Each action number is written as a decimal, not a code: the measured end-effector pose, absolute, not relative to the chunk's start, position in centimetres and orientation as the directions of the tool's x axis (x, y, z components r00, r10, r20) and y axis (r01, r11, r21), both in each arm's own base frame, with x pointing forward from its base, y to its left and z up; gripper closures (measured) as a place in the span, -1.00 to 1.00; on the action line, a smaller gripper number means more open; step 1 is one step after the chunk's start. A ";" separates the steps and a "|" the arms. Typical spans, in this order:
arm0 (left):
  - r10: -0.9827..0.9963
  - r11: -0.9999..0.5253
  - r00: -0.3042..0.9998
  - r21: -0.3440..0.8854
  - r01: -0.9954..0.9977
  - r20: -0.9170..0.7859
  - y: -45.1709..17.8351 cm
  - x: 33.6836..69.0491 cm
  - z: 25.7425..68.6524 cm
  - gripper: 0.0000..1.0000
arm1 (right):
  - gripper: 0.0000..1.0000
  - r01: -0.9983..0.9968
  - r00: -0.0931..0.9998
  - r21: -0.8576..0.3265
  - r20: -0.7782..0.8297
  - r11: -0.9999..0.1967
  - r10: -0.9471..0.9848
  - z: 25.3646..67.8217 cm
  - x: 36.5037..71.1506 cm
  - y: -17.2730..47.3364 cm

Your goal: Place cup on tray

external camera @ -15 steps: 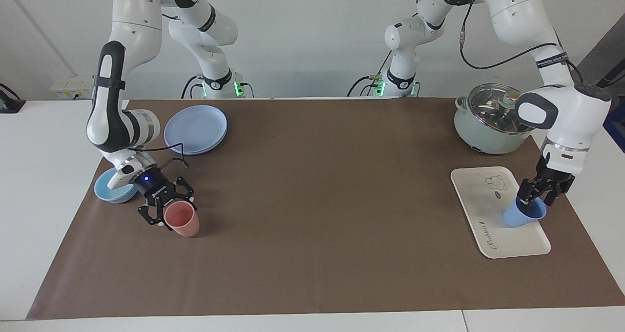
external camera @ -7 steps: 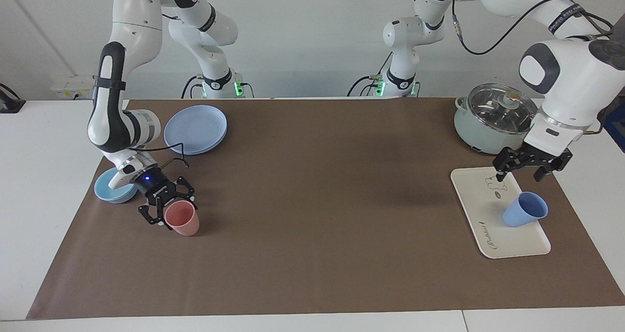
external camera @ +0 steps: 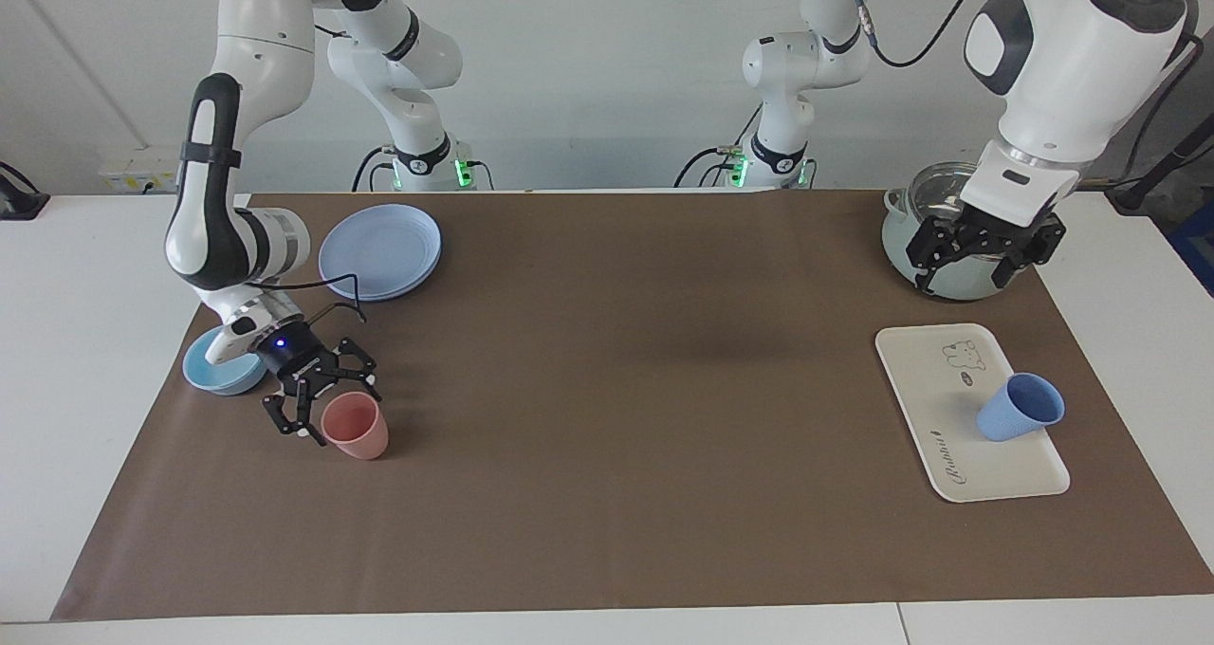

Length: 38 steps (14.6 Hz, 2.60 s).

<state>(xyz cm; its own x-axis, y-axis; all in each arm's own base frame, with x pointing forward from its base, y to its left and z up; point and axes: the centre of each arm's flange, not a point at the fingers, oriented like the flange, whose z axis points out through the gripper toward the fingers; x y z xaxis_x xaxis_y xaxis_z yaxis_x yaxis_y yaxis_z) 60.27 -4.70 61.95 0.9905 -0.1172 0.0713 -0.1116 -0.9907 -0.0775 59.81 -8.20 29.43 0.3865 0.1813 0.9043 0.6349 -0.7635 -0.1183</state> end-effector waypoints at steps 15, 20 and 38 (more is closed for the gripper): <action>-0.093 -0.995 0.994 0.014 -0.094 0.050 -1.6 56.0 63.2 -1.00 | -1.00 0.510 0.662 -0.073 0.669 -0.857 0.337 46.0 60.1 -2.8; -0.093 -0.995 0.994 0.013 -0.094 0.058 -1.6 55.9 63.5 -1.00 | -1.00 0.378 0.856 -0.097 0.414 -0.921 0.309 53.3 59.0 -1.8; -0.110 -0.994 0.994 0.024 -0.110 0.011 -2.0 57.3 63.4 -1.00 | -1.00 -0.089 0.996 0.008 -0.019 -0.996 -0.089 61.9 52.8 -4.5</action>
